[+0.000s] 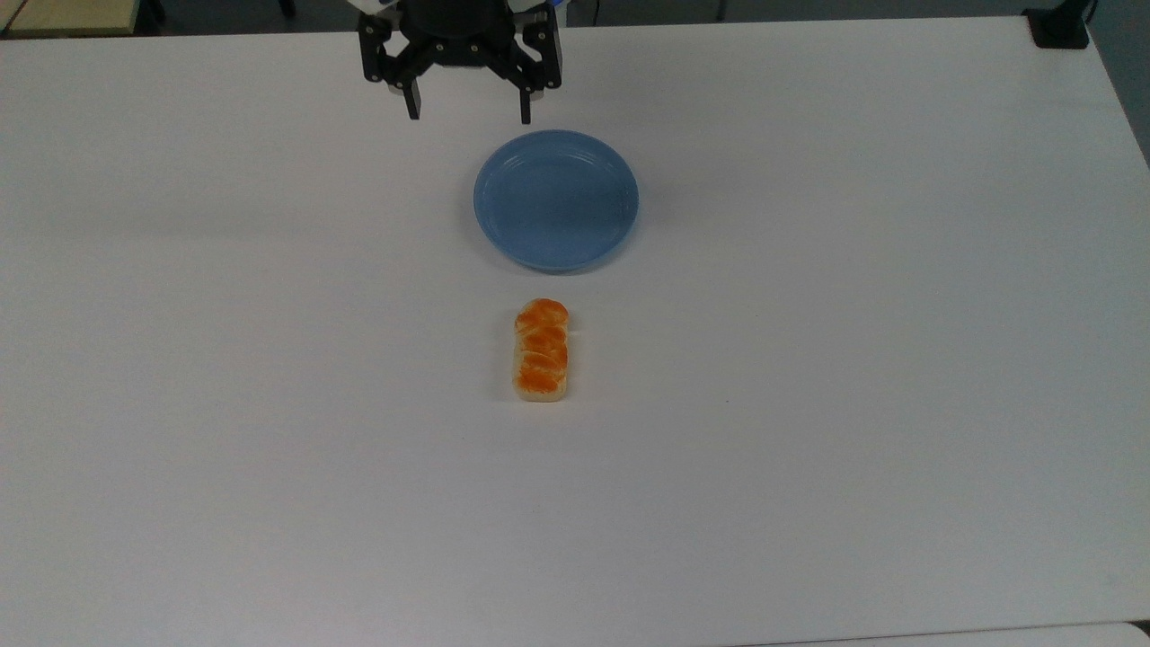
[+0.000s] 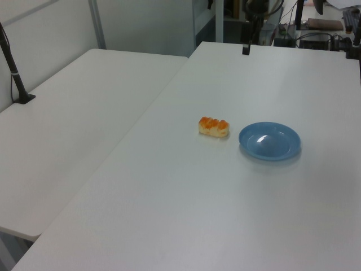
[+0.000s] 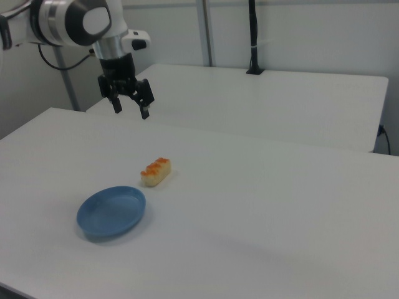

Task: Put the bread on a plate
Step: 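Move the open gripper over the orange-topped bread roll and lower it, then close the gripper around the bread roll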

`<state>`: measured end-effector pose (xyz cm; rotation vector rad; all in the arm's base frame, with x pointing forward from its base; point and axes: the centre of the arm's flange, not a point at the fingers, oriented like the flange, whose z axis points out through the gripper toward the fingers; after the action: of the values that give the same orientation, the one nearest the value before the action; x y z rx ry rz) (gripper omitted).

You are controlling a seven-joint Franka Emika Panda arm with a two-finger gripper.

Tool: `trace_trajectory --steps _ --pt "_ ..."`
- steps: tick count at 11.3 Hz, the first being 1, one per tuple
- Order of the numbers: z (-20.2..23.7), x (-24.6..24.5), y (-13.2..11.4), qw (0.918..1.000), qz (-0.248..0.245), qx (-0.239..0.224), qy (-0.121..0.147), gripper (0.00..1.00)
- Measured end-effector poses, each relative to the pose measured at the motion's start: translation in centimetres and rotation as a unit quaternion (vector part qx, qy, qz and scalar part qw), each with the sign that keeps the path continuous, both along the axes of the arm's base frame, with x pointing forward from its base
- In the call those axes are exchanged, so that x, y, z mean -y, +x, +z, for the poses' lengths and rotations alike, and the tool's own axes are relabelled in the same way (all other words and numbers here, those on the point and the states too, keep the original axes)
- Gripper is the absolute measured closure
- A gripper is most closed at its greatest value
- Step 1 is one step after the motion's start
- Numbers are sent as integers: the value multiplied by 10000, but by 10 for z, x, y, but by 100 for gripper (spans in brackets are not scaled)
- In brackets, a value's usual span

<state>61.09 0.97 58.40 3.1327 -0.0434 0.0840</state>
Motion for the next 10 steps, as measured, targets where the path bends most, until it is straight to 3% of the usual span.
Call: trace_trajectory --steps 6,10 --pt "-76 -19 43 9999 148 15 2 0" --pt "-164 -35 74 9996 256 -130 5 0"
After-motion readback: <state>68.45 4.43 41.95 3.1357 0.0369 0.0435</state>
